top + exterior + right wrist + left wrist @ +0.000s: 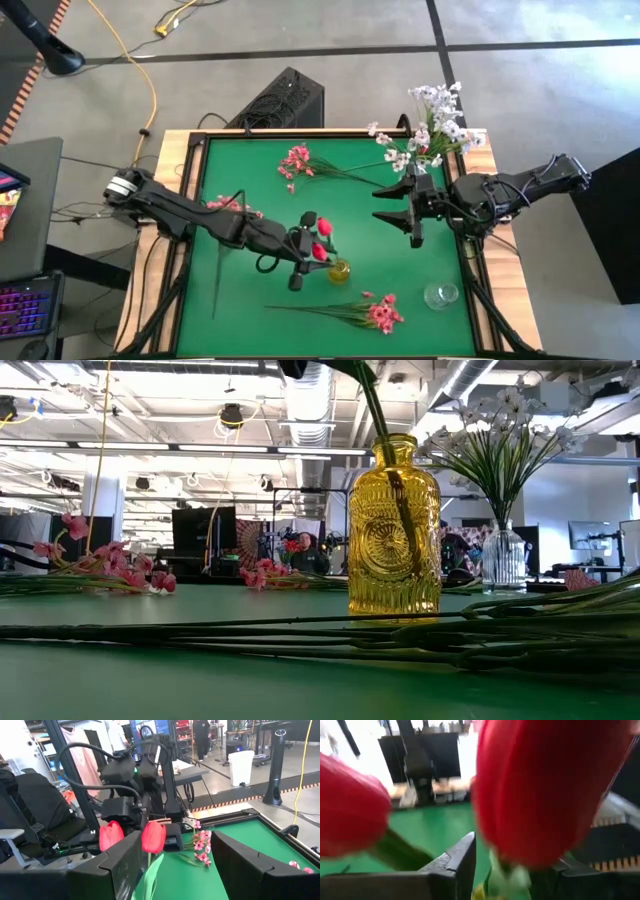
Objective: Sort flowers into vase by color
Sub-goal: Put the bottom red tulip into the yellow vase
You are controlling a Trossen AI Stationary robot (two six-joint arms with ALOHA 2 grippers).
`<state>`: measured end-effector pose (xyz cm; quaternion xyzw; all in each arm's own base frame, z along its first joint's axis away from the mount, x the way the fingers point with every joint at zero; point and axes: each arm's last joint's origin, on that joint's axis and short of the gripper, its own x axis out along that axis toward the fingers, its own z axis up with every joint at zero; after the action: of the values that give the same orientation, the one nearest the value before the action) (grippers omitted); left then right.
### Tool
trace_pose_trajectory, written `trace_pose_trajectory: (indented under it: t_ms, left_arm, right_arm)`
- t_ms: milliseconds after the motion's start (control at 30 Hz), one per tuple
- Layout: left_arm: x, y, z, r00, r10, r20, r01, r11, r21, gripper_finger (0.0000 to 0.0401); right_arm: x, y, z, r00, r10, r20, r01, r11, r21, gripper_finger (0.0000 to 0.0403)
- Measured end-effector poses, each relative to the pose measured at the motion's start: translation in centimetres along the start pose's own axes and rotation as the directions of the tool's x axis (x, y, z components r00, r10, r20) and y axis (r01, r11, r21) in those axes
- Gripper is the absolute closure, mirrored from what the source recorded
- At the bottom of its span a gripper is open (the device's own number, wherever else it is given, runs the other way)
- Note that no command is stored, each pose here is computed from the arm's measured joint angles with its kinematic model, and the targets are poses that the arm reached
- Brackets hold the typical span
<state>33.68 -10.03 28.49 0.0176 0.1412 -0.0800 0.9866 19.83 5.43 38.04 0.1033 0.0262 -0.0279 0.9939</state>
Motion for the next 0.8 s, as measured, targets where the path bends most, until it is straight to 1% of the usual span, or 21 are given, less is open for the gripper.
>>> trace_pose_trajectory:
  t_ms: [100, 233, 400, 533, 600, 700, 800]
  left_arm:
    - [-0.2, 0.0, 1.1, 0.997, -0.004, -0.074, 0.005, 1.000, 0.013, 0.0252]
    - [-0.9, 0.0, 3.1, 0.988, -0.001, -0.153, 0.006, 0.999, 0.032, 0.0248]
    - [-2.0, 0.1, 5.6, 0.979, 0.006, -0.205, 0.010, 0.997, 0.077, 0.0248]
    - [-3.0, 0.3, 7.1, 0.966, 0.041, -0.256, -0.009, 0.992, 0.124, 0.0248]
    - [-3.6, 0.4, 7.6, 0.952, 0.057, -0.302, -0.016, 0.990, 0.138, 0.0248]
    - [-4.6, 0.7, 8.6, 0.937, 0.061, -0.343, -0.015, 0.991, 0.137, 0.0248]
    - [-5.7, 0.9, 9.3, 0.914, 0.031, -0.404, 0.010, 0.995, 0.101, 0.0248]
  right_arm:
    - [0.0, 0.0, 0.0, 1.000, -0.001, -0.002, 0.001, 1.000, -0.001, 0.0138]
    - [0.0, 0.0, 0.0, 1.000, -0.001, -0.003, 0.001, 1.000, -0.001, 0.0138]
    - [0.0, 0.0, -0.1, 1.000, -0.001, -0.006, 0.001, 1.000, -0.003, 0.0138]
    - [0.0, 0.0, -0.1, 1.000, -0.001, -0.006, 0.001, 1.000, -0.003, 0.0138]
    - [0.0, 0.0, -0.1, 1.000, -0.001, -0.006, 0.001, 1.000, -0.003, 0.0138]
    - [0.0, 0.0, -0.1, 1.000, -0.001, -0.006, 0.001, 1.000, -0.003, 0.0138]
    - [0.0, 0.0, -0.1, 1.000, -0.001, -0.006, 0.001, 1.000, -0.003, 0.0138]
